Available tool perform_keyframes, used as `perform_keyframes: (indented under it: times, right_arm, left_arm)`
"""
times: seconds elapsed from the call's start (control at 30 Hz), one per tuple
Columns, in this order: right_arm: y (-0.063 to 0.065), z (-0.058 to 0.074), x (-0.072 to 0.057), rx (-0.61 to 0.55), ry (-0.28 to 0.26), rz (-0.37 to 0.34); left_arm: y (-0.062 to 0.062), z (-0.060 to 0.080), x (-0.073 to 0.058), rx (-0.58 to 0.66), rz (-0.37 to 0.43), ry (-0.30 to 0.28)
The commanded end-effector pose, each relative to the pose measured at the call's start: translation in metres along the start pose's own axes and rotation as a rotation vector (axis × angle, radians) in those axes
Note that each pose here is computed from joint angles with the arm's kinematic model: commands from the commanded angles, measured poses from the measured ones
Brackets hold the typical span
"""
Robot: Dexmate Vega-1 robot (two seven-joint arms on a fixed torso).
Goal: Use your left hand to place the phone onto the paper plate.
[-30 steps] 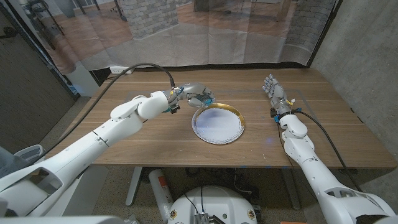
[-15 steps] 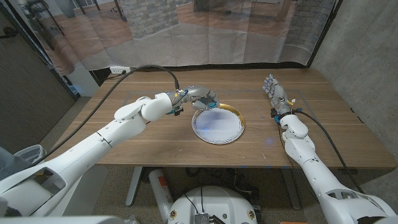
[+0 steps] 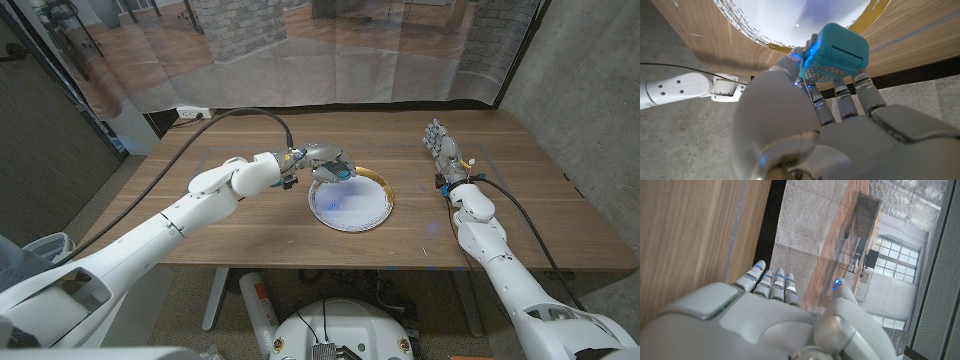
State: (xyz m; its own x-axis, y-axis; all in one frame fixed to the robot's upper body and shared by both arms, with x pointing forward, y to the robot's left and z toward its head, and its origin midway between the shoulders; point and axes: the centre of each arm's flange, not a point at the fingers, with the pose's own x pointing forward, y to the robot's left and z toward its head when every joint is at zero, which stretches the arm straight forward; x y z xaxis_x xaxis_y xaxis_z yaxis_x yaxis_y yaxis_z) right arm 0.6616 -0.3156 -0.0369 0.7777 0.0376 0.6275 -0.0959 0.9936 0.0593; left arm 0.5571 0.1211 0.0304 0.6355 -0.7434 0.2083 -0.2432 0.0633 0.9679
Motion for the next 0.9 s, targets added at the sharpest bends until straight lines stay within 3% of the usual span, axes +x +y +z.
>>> perform_keyframes:
  times: [0.03,0.9]
  right_arm:
    - [0.001,-0.001,0.002,0.003,-0.003,-0.004]
    - [-0.003,0.001,-0.002,-0.002,-0.002,0.000]
  left_arm:
    - [-0.008,0.004,0.005,0.017,-0.022,-0.017]
    - [-0.029,0.012,0.014,0.013,-0.038,-0.029]
